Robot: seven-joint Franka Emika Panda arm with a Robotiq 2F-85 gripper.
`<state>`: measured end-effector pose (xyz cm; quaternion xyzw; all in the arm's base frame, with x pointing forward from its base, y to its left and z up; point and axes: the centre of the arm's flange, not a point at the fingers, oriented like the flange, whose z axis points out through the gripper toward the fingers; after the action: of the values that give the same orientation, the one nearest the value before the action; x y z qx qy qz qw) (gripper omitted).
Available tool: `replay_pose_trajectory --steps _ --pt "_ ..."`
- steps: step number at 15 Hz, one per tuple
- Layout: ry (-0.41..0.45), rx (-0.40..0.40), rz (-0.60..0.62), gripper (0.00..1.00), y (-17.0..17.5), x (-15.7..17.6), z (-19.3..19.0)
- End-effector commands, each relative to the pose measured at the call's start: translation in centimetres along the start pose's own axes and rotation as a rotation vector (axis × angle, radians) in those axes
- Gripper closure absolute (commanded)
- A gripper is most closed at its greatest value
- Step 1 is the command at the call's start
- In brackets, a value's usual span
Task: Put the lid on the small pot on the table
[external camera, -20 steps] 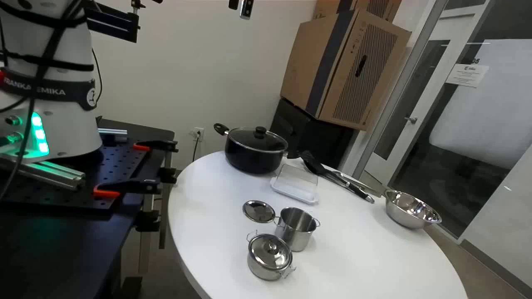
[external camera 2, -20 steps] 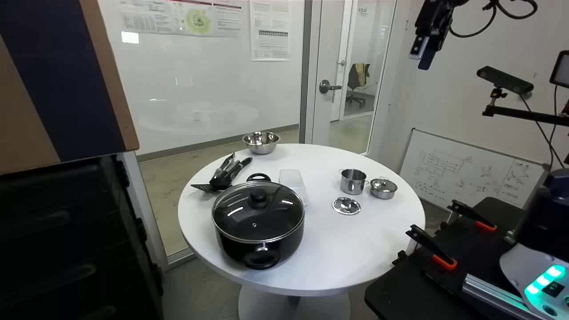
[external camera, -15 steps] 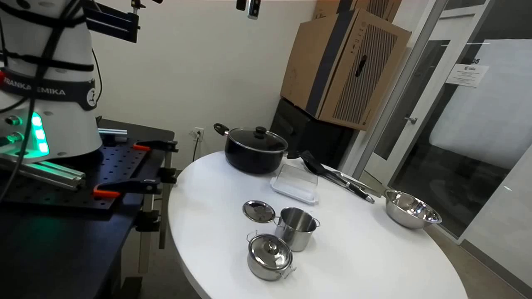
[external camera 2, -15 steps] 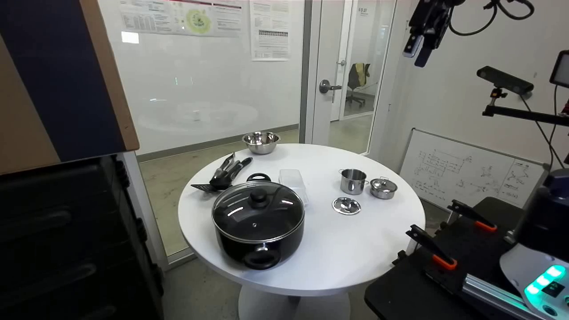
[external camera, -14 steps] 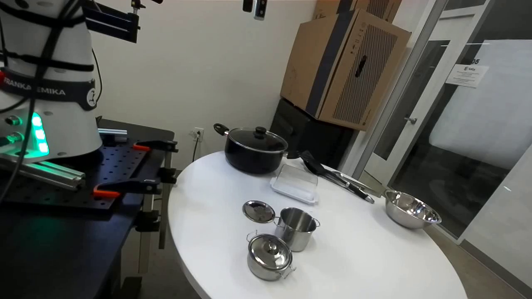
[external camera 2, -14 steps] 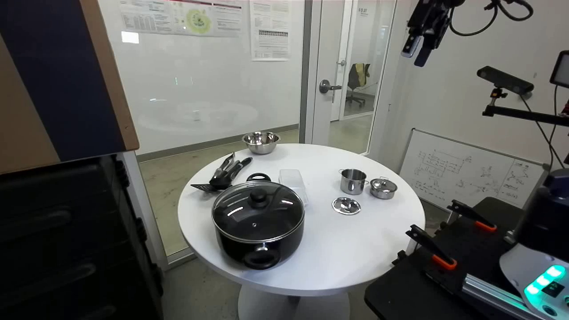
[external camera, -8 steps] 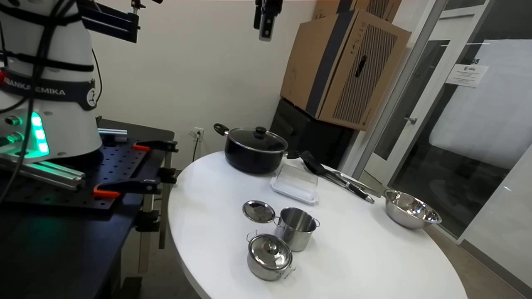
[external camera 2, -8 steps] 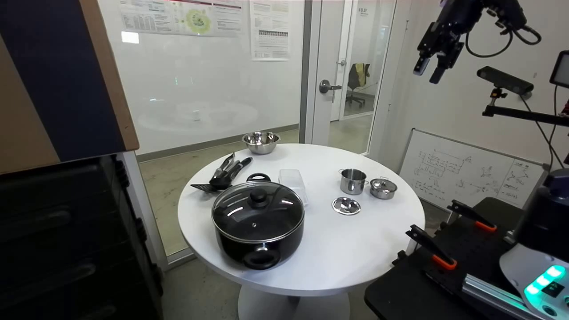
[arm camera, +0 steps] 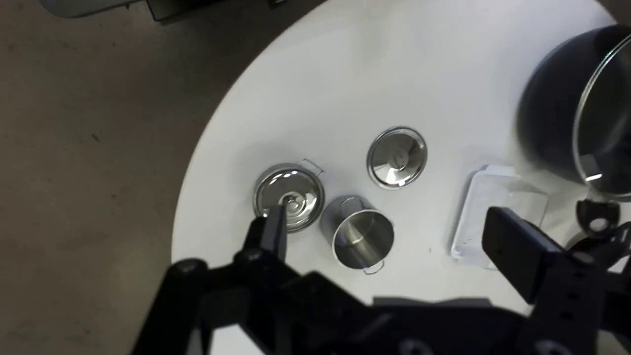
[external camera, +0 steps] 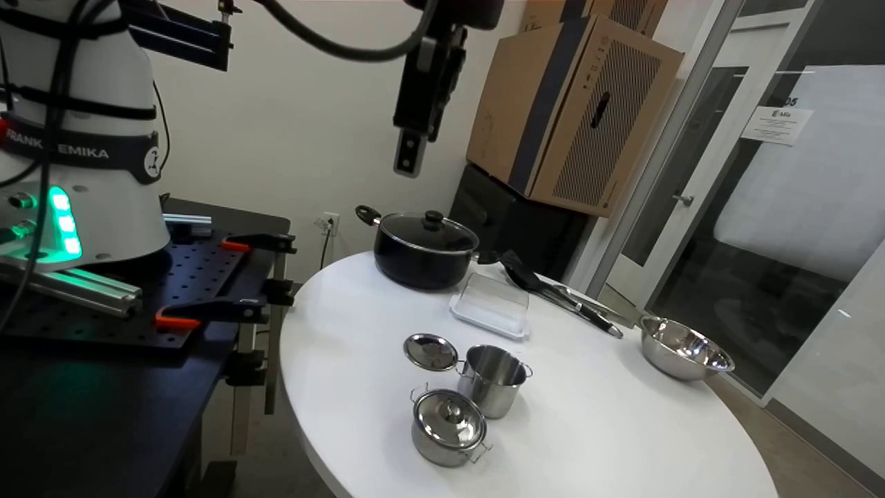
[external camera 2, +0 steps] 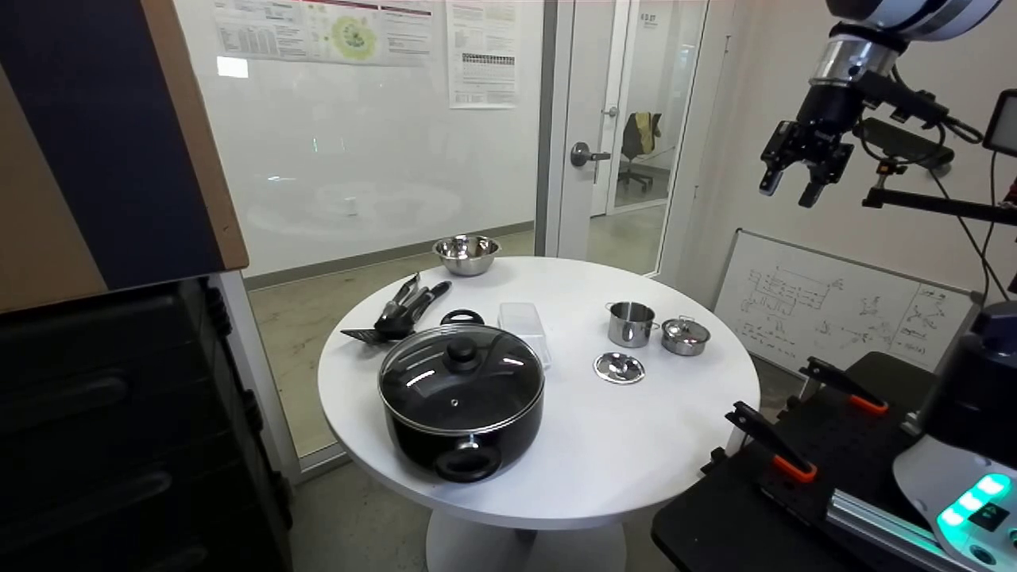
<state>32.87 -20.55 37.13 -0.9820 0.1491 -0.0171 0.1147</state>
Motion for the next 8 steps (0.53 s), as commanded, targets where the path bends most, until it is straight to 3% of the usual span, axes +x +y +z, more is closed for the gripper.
replay_pose_trajectory --steps 1,3,5,6,8 --pt "0.044 -0.058 0.085 0.0 1.4 4.9 2.4" --pt "0.033 -0.086 0.117 0.0 1.1 6.2 4.1" --pt "-0.019 -0.09 0.097 0.0 -0.6 6.2 5.0" --pt "0.007 -0.083 0.084 0.0 0.5 4.5 4.3" --pt "-0.016 -0.095 0.08 0.0 -0.4 5.2 5.3"
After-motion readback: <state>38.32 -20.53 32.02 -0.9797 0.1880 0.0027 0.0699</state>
